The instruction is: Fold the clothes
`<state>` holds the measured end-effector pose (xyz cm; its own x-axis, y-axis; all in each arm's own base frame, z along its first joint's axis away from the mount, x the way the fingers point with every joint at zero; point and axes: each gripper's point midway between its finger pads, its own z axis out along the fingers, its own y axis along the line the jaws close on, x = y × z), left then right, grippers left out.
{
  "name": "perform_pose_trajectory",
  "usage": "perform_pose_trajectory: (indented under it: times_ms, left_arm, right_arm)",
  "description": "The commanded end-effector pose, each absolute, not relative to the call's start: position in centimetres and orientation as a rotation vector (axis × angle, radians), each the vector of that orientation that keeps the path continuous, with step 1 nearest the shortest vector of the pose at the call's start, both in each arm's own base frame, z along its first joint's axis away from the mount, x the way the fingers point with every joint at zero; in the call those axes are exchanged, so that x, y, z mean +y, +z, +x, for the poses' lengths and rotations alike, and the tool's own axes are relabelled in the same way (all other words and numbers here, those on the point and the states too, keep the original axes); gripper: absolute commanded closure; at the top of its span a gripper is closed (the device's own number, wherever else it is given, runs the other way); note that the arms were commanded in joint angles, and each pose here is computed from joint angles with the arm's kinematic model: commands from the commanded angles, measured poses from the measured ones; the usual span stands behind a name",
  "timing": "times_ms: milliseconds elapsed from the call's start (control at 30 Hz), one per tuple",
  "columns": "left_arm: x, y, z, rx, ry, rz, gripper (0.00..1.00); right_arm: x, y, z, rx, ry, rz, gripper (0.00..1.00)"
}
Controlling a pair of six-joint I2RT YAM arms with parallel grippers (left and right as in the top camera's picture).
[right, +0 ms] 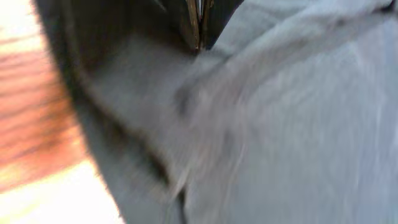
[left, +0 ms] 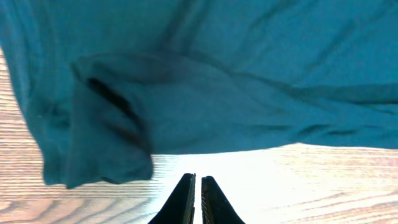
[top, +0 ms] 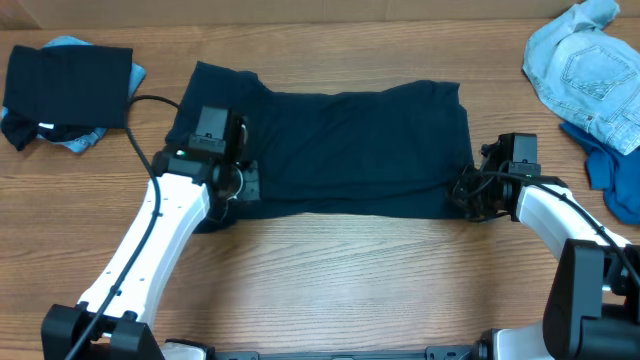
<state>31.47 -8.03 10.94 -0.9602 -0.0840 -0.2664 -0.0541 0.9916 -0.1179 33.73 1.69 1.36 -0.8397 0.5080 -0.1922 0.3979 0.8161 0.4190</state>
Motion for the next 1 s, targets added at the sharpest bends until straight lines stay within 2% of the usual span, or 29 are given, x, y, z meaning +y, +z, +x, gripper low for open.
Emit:
perform_pose_trajectory:
  times_ms: [0, 100, 133, 267, 533, 700, 967]
  left_arm:
    - [-8.8, 10.4, 31.1, 2.879, -0.161, -0.088, 0.9]
    - [-8.6, 10.4, 31.1, 2.875, -0.138, -0.096, 0.85]
    - [-8.6, 10.4, 31.2, 2.872, -0.138, -0.096, 0.77]
    - [-8.2, 10.4, 31.4, 2.862, -0.104, -0.129, 0.72]
    - [-7.1, 6.8, 31.2, 2.958, 0.021, -0.265, 0.73]
    - [-5.4, 3.8, 31.0, 3.004, 0.205, -0.379, 0.8]
    - [-3.7, 5.7, 32.0, 2.915, 0.326, -0.383, 0.75]
  right_arm:
    - [0.3, 0.1, 34.8, 2.686, 0.435, 0.763, 0.96]
    - [0.6, -2.2, 34.6, 2.729, 0.451, 0.788, 0.96]
    - [0.8, -2.8, 34.3, 2.747, 0.462, 0.794, 0.96]
    - [1.1, -3.9, 33.8, 2.783, 0.484, 0.809, 0.96]
    - [1.4, -3.8, 33.7, 2.785, 0.502, 0.808, 0.96]
    - [1.4, -3.8, 33.8, 2.784, 0.506, 0.806, 0.96]
    - [1.4, -3.8, 33.7, 2.786, 0.506, 0.806, 0.96]
